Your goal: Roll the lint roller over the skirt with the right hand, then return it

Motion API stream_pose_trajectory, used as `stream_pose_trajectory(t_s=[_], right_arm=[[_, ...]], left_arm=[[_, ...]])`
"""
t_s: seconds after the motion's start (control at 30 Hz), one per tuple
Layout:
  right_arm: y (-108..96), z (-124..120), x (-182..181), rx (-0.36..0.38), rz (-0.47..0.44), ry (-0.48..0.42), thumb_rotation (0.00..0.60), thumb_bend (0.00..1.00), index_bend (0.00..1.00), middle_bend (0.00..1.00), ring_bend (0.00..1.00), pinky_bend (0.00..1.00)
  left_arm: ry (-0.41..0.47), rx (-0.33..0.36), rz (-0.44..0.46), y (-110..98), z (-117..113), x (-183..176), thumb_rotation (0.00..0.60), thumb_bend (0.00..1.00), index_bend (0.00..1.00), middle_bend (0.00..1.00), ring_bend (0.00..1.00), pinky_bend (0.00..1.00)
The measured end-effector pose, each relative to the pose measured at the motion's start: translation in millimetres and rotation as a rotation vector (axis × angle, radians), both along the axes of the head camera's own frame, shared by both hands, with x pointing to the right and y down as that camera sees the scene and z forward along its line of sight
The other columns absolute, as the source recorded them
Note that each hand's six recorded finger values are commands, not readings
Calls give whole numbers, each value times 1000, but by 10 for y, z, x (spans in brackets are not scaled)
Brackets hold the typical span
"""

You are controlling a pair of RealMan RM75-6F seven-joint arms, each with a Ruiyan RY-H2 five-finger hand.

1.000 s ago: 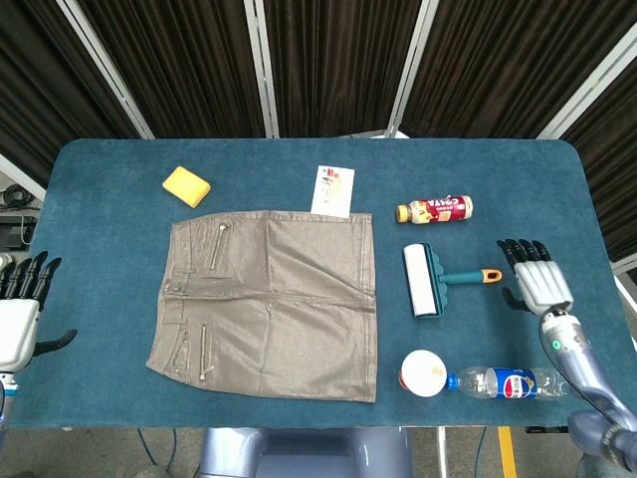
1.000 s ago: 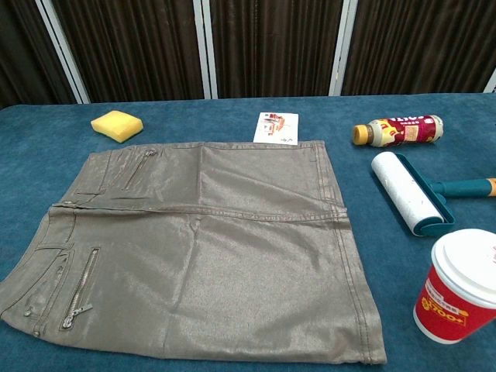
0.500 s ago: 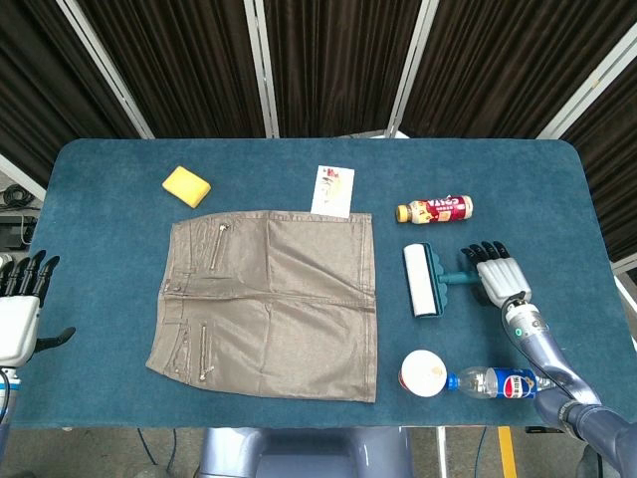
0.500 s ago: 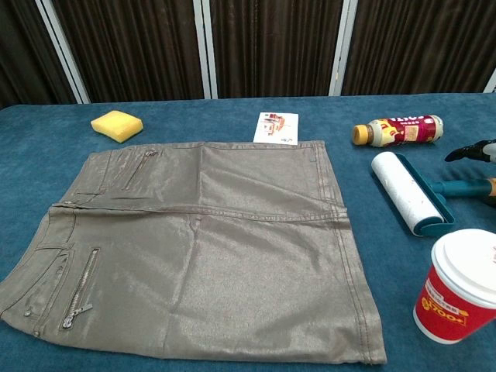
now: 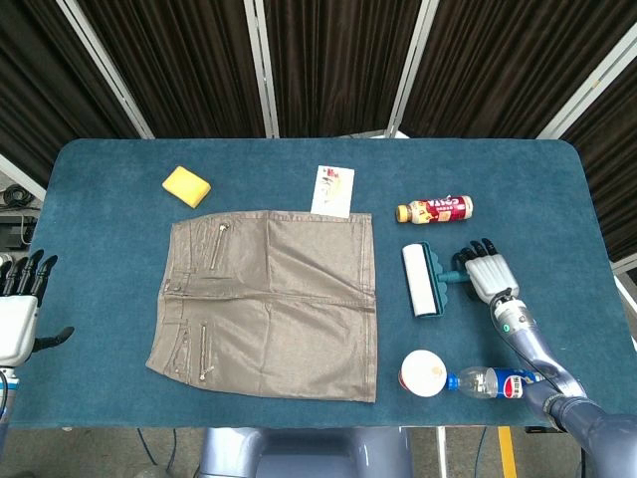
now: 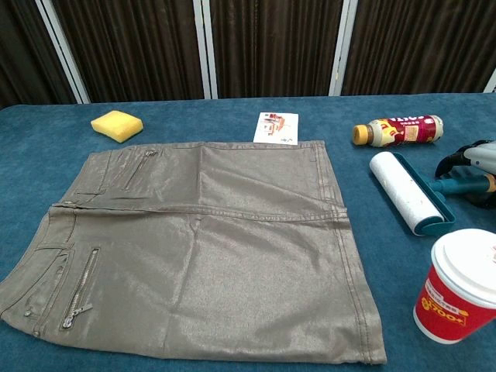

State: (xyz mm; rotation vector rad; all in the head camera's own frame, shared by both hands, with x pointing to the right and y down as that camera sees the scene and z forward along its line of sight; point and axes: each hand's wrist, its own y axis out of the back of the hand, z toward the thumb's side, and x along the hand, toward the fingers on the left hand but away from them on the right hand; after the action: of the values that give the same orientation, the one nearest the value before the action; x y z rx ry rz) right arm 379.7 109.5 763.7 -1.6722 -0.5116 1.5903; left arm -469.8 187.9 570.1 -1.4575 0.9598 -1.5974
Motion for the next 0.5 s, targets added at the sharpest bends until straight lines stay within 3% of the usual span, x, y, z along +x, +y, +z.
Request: stream_pose_trajectory(t_s=[0.17, 0.5], right_arm=[[-22, -38, -33, 32, -15, -25, 600, 762, 488, 478, 324, 345], [-111, -250, -220, 110, -90, -115, 600, 785, 497, 479, 327, 346]], left_arm=[[-2, -3, -4, 2, 6, -16, 600, 0, 0, 0, 0, 0], [17, 2, -1, 1, -34, 6, 600, 0, 0, 0, 0, 0]])
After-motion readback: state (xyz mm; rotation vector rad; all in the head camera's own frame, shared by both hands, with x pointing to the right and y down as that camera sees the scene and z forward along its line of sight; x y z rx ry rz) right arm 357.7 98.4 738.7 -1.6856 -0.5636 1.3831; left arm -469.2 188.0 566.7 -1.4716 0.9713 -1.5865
